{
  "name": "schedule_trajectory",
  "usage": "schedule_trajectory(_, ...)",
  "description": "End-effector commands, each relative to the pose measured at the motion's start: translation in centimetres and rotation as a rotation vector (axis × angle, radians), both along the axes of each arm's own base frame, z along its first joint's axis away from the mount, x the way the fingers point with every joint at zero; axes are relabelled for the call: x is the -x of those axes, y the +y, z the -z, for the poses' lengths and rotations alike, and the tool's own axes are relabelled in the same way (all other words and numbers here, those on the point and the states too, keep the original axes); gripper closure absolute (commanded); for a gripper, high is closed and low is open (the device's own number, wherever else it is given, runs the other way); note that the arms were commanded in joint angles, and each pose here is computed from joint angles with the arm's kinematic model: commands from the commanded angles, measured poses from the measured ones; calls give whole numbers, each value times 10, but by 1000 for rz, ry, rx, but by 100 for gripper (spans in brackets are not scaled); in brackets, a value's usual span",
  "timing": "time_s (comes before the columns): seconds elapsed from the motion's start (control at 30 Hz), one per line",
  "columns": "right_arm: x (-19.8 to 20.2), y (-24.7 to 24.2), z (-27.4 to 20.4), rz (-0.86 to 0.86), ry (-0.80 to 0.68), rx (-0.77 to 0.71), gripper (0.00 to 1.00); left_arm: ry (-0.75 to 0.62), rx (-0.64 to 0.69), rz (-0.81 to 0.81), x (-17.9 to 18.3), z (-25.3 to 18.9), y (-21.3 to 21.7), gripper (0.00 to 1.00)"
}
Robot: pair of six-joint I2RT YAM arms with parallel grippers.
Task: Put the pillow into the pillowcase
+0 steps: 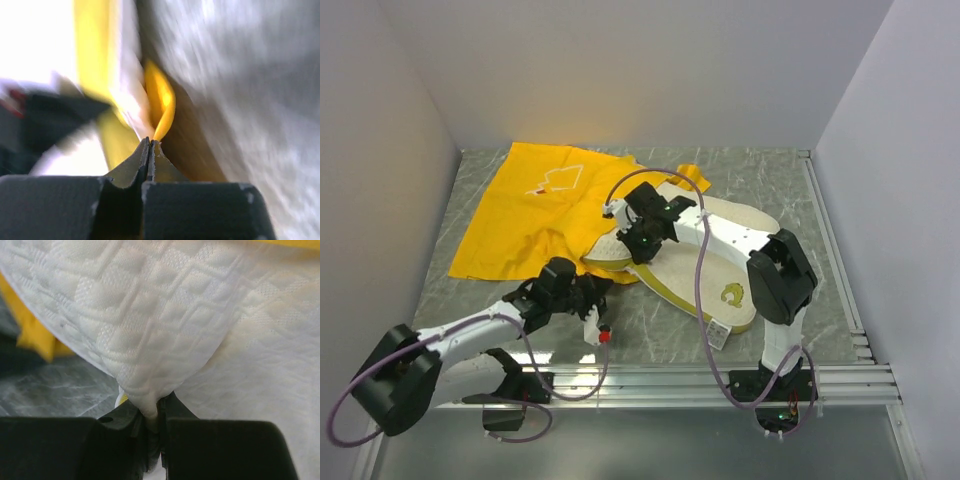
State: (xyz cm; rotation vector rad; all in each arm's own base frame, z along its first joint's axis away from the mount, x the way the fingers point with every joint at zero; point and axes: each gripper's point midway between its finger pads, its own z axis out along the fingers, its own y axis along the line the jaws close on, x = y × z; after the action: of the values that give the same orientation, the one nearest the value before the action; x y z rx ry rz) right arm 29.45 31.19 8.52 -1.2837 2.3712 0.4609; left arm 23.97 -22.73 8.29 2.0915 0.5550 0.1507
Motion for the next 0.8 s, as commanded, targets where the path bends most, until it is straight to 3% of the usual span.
schedule_trajectory(0.0, -9, 36, -26, -6, 16, -146, 100, 100, 90, 152, 53, -23, -33, 100)
schedule_trajectory(0.13, -14, 47, -35, 13, 45, -195, 100, 147, 126, 268, 102, -31, -54, 100)
schedule_trajectory(0.23, -14, 55, -35, 15, 81, -220, 100, 197, 157, 275, 116, -39, -65, 100)
schedule_trajectory(0.4, -13, 72, -7, 72, 196, -249, 100, 328, 174, 283, 141, -39, -89, 100)
schedule_trajectory(0.53, -8, 75, 27, 111, 289, -234, 100, 356, 162, 291, 158, -39, -87, 98)
schedule_trajectory(0.57, -6, 74, 29, 117, 308, -244, 100, 443, 191, 229, 162, -48, -82, 79)
schedule_trajectory(0.63, -2, 71, 32, 135, 333, -266, 100, 535, 259, 144, 160, -85, -80, 66)
schedule_trajectory(0.67, 3, 72, 21, 115, 345, -300, 100, 651, 261, 62, 167, -92, -67, 57)
schedule_trajectory(0.7, 7, 72, 16, 115, 358, -311, 95, 692, 290, 25, 168, -105, -62, 53)
schedule_trajectory(0.77, 11, 74, -18, 81, 334, -382, 73, 804, 391, -86, 171, -139, -46, 45)
